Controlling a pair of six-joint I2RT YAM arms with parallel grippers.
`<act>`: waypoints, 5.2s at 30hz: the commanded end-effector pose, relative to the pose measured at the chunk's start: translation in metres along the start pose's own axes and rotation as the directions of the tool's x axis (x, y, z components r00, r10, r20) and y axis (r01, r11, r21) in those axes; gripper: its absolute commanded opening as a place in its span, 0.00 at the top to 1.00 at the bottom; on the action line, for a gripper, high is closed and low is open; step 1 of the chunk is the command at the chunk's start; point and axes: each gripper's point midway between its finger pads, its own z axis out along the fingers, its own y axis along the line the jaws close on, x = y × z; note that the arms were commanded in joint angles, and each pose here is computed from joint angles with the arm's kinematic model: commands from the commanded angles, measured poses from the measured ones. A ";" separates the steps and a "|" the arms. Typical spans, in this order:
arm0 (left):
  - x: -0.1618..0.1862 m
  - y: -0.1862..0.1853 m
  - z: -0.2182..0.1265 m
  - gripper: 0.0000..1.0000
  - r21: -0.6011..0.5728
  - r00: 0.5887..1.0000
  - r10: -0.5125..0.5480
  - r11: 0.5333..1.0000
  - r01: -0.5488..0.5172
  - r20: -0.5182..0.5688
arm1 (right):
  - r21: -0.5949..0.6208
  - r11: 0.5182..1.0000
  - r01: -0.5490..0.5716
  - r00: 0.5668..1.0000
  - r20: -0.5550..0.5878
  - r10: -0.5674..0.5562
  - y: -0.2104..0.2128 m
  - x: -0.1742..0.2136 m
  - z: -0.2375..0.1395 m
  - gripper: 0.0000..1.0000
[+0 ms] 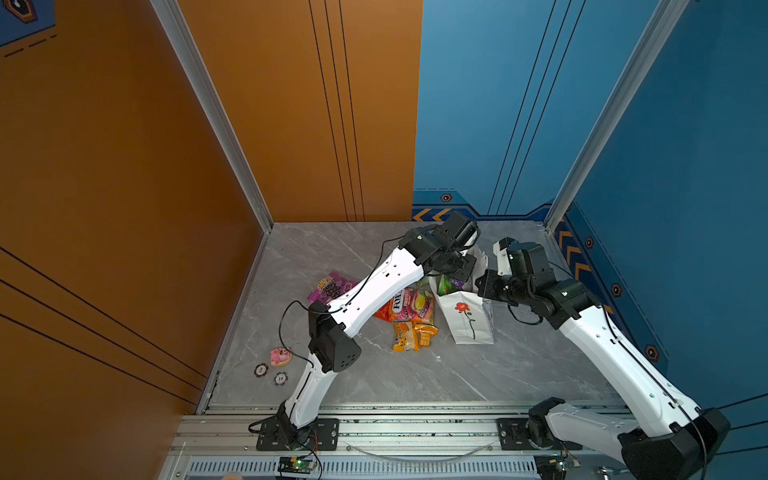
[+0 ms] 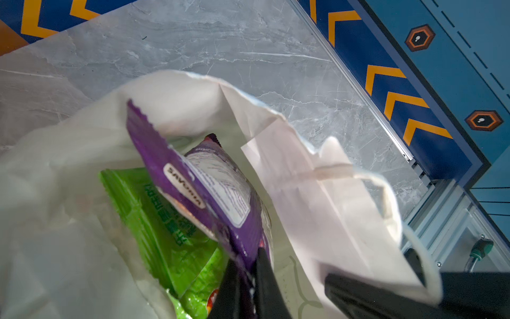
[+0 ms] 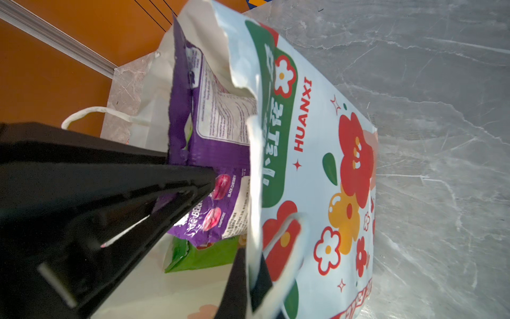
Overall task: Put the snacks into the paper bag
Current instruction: 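Lower the purple Savoria bag into the paper bag beside the Lay's bag, then open the left gripper to release the purple bag inside the paper bag, then move the left gripper out of the bag over the green Fox's candy bag, then lower the left gripper and grasp the green Fox's bag's top edge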
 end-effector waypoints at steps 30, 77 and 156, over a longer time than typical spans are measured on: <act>-0.015 0.006 0.001 0.75 0.051 0.998 -0.056 0.997 0.055 0.021 | 0.000 1.000 0.010 0.999 0.051 -0.010 0.002 -0.011 -0.010 0.96; -0.008 0.178 0.050 0.19 -0.268 0.882 -0.426 0.842 0.468 0.203 | 0.157 0.973 -0.168 0.975 0.173 0.141 -0.102 -0.012 -0.051 0.96; 0.075 0.209 0.134 0.31 -0.472 0.974 -0.070 0.881 -0.040 -0.214 | 0.121 0.971 -0.207 0.969 0.161 0.186 -0.101 -0.008 -0.043 0.95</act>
